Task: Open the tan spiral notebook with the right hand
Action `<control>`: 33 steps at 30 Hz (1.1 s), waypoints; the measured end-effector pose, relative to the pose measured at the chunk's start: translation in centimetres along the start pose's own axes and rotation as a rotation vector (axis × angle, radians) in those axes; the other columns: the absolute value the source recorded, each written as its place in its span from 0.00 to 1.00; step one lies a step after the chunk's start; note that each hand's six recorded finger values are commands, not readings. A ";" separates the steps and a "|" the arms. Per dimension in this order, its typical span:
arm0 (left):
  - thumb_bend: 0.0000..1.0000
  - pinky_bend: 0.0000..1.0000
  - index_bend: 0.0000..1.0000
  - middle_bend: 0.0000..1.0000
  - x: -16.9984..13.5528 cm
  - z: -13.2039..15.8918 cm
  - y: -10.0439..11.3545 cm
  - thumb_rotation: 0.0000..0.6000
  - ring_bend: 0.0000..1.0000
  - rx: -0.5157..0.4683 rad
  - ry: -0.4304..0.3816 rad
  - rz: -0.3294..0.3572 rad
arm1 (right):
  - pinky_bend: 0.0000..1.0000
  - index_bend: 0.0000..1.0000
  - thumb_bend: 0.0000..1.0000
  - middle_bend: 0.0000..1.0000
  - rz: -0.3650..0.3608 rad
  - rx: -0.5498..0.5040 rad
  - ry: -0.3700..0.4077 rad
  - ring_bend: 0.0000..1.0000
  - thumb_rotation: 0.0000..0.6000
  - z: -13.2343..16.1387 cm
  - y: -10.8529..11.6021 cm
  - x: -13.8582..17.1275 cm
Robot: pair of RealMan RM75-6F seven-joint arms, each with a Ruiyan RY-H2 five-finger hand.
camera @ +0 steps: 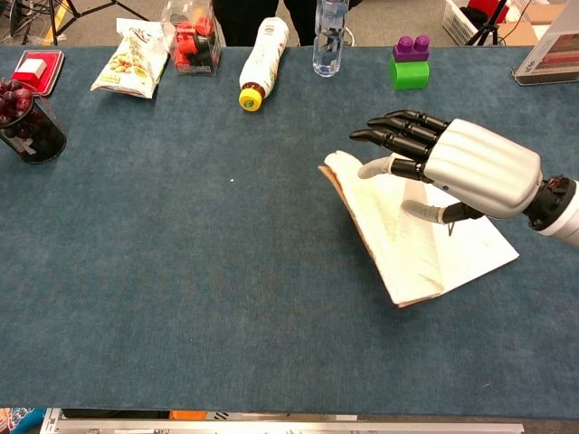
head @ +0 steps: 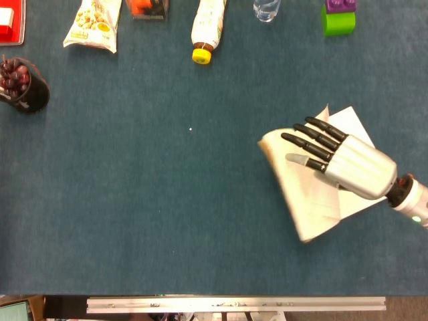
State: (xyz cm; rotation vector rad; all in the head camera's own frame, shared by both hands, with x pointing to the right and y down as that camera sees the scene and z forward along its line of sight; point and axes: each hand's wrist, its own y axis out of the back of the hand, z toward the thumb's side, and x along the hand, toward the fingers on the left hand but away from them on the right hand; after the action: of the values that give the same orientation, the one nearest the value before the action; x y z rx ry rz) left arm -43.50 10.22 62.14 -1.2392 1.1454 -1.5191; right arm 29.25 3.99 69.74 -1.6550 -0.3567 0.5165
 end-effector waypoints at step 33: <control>0.07 0.39 0.40 0.13 -0.1 -0.4 -0.2 1.00 0.15 -0.005 0.014 -0.013 | 0.10 0.27 0.17 0.08 -0.160 -0.171 -0.004 0.00 1.00 1.4 -0.4 -3.3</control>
State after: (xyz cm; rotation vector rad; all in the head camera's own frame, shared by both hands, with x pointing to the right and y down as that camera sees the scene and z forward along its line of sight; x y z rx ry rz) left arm -43.86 10.41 62.25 -1.2437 1.1525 -1.5375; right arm 25.78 3.52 70.38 -1.7721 -0.5434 0.3780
